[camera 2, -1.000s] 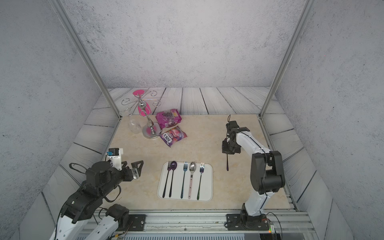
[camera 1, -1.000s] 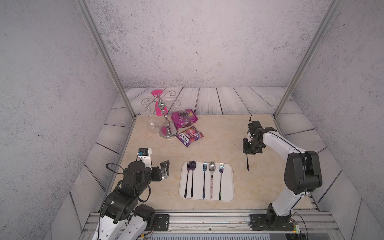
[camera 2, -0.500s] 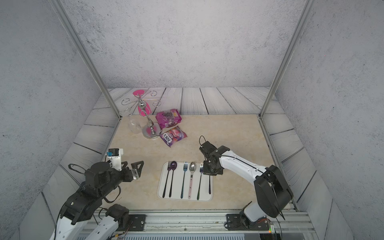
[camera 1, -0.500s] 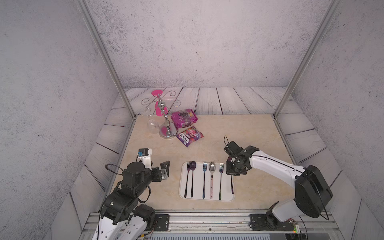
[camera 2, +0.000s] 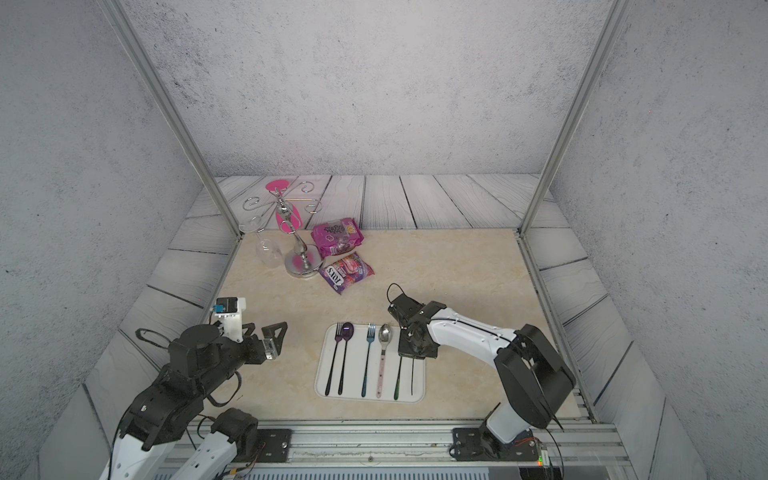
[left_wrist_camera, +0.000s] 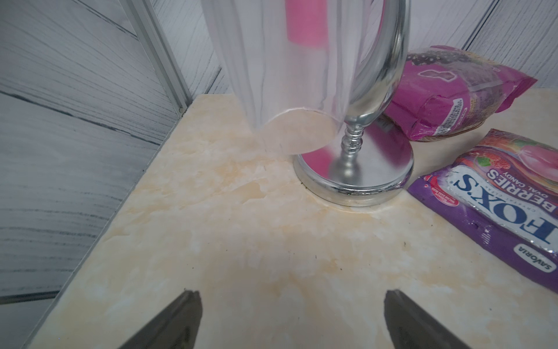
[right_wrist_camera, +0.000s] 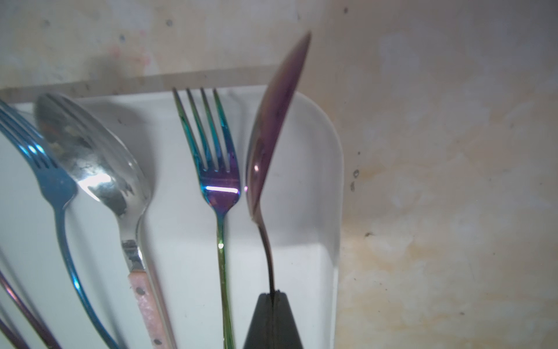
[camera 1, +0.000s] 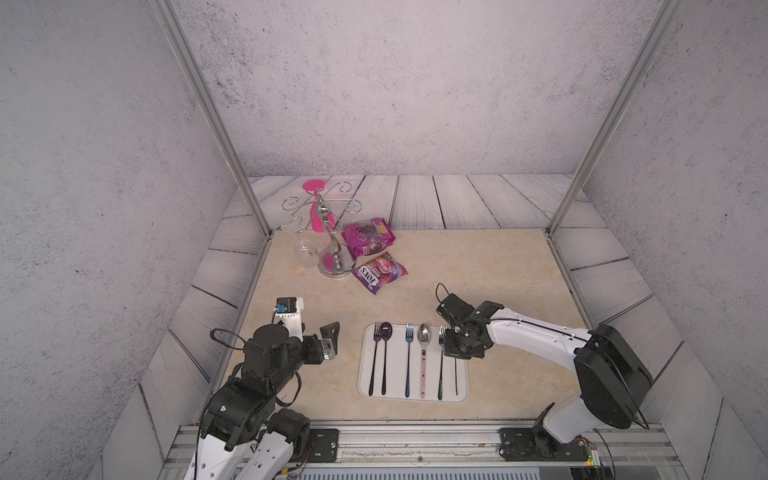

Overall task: Set the spoon and fork side by side
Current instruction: Place the spoon on the tray.

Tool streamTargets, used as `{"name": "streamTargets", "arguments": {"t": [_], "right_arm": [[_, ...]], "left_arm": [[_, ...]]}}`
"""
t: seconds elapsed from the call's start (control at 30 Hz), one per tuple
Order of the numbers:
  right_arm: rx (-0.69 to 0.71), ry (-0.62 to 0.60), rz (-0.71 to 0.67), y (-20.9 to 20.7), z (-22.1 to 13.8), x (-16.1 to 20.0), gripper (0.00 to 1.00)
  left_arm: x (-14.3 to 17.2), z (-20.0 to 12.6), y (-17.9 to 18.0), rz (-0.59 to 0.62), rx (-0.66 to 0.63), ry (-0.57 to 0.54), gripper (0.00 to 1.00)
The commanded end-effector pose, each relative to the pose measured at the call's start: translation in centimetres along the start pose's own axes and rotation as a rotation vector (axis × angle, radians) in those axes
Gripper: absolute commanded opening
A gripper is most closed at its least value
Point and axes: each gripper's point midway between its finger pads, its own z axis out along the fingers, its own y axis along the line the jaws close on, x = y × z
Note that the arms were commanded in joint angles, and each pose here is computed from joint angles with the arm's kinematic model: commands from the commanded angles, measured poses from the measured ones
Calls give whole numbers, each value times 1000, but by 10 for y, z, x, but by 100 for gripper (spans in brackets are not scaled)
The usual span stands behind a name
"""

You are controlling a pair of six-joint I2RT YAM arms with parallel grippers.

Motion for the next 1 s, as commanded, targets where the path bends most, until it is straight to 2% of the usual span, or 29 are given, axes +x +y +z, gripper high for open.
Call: {"name": "streamTargets", "arguments": {"t": [0.0, 0.63, 0.73, 0.87, 0.97], "right_arm": [[34, -4, 6, -4, 9, 2, 0], [153, 6, -31, -8, 17, 15, 0], [143, 10, -33, -5, 18, 14, 5], [133, 12, -41, -1, 17, 14, 23], [126, 7, -47, 0, 14, 14, 26]], "left_arm": [[3, 0, 1, 1, 2, 5, 100], [4, -1, 1, -1, 5, 5, 100], [4, -1, 1, -1, 4, 5, 100], [4, -1, 1, -2, 5, 5, 100], [4, -1, 1, -1, 4, 4, 99]]}}
